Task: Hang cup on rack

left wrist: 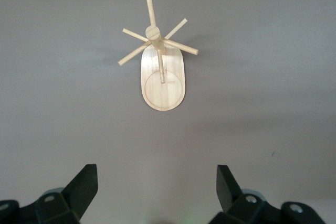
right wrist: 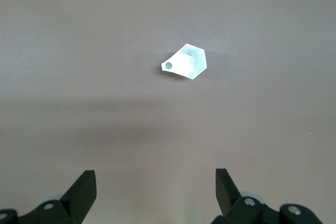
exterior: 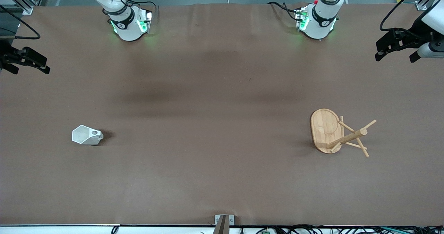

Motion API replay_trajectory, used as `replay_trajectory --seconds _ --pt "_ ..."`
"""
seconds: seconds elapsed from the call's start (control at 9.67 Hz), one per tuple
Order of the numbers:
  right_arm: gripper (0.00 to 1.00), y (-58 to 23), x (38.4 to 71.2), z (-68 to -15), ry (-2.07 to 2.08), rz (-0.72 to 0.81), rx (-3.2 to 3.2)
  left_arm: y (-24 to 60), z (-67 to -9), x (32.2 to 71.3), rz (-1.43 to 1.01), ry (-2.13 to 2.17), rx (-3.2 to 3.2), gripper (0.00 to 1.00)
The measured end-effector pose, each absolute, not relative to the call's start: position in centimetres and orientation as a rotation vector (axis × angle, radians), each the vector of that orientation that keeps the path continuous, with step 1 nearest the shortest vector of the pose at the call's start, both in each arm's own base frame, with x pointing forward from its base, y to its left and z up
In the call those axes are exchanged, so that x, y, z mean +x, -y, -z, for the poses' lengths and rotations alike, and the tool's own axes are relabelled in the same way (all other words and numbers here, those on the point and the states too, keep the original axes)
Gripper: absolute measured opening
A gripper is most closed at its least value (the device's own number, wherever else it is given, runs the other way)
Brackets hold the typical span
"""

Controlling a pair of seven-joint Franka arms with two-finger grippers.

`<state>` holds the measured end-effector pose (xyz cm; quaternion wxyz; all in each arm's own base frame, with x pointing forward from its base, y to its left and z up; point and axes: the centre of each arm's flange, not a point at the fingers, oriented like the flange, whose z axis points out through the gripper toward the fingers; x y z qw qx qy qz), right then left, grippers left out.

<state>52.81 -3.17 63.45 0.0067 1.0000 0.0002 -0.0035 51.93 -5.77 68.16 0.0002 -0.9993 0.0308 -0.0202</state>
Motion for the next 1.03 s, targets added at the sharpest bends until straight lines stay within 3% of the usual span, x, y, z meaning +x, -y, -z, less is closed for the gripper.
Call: replay_trajectory --seconds 0.52,1.03 --pt "1.0 5.8 53.9 -61.4 0.071 -0.018 3.125 5.7 -68.5 51.9 0.076 -0.098 -3.139 1.0" --pt "1.0 9.5 59.5 -46.4 0.136 -0.011 3.113 5.7 -68.3 51.9 0.059 -0.098 -3.139 1.0"
